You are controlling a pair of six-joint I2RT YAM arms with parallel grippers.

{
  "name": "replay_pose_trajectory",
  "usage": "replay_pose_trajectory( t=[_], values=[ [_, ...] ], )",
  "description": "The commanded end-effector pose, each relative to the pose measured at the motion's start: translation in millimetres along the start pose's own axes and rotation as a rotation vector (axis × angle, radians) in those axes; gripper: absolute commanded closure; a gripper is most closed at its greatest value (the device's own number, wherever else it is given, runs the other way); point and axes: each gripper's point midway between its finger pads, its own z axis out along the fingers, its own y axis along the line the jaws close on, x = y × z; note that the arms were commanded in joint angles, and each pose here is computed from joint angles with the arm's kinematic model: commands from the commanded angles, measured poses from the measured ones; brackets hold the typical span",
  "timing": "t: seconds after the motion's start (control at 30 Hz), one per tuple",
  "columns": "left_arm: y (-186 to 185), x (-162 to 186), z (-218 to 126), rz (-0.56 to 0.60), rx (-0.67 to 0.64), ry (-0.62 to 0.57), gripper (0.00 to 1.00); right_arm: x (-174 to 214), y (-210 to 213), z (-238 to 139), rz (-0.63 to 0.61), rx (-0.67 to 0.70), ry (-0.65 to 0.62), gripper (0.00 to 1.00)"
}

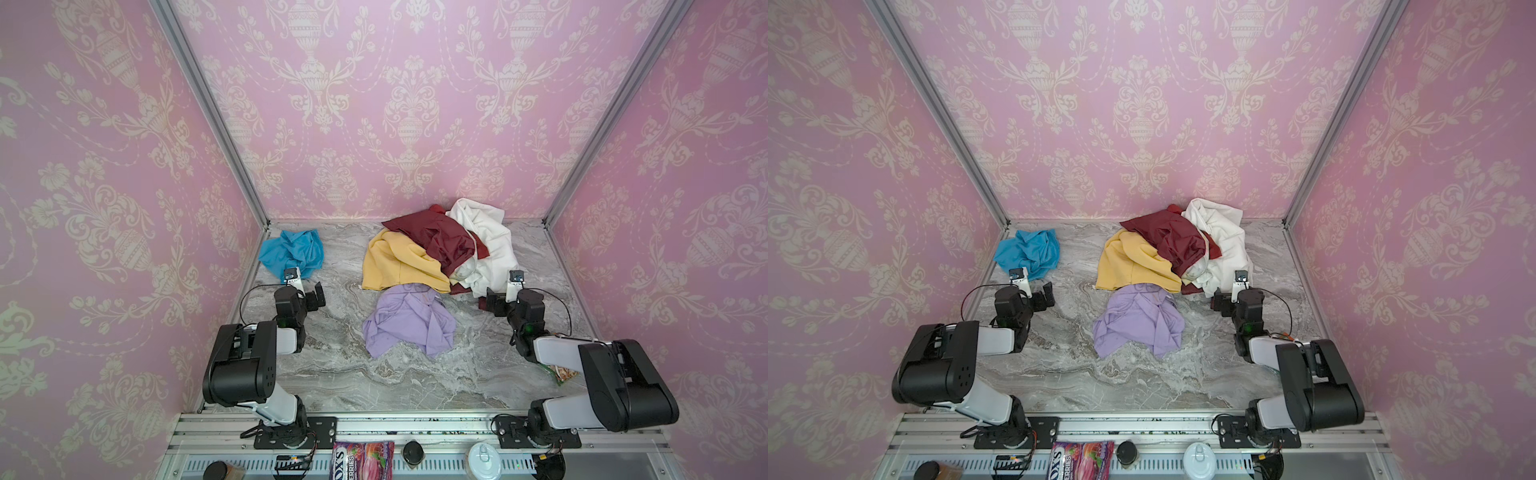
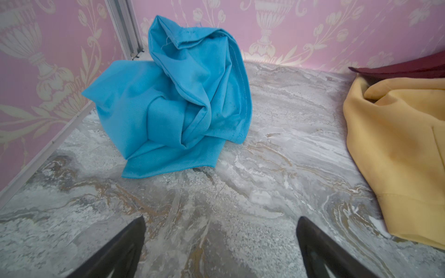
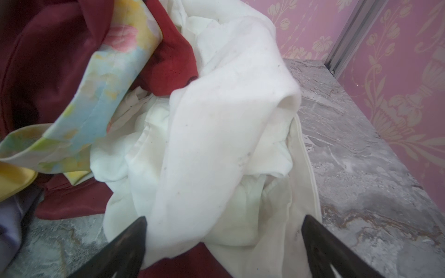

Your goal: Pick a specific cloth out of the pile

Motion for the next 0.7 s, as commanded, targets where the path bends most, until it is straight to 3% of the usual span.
replay_pose_trajectory(
  t=[0.0, 0.07, 0.67],
  values=[
    [1, -2, -4, 0.005, 0.001, -0.078, 0.01, -15, 0, 8, 0.047, -0.017, -0.095, 0.0],
    [1, 2, -1, 0.014, -0.009, -0.033, 0.01, -12, 1, 9, 0.049, -0.027, -0.064, 0.0],
    [-8, 2, 2, 0.063, 0.0, -0.031, 0.01, -15, -2, 11, 0.066, -0.041, -0.071, 0.0]
  ],
)
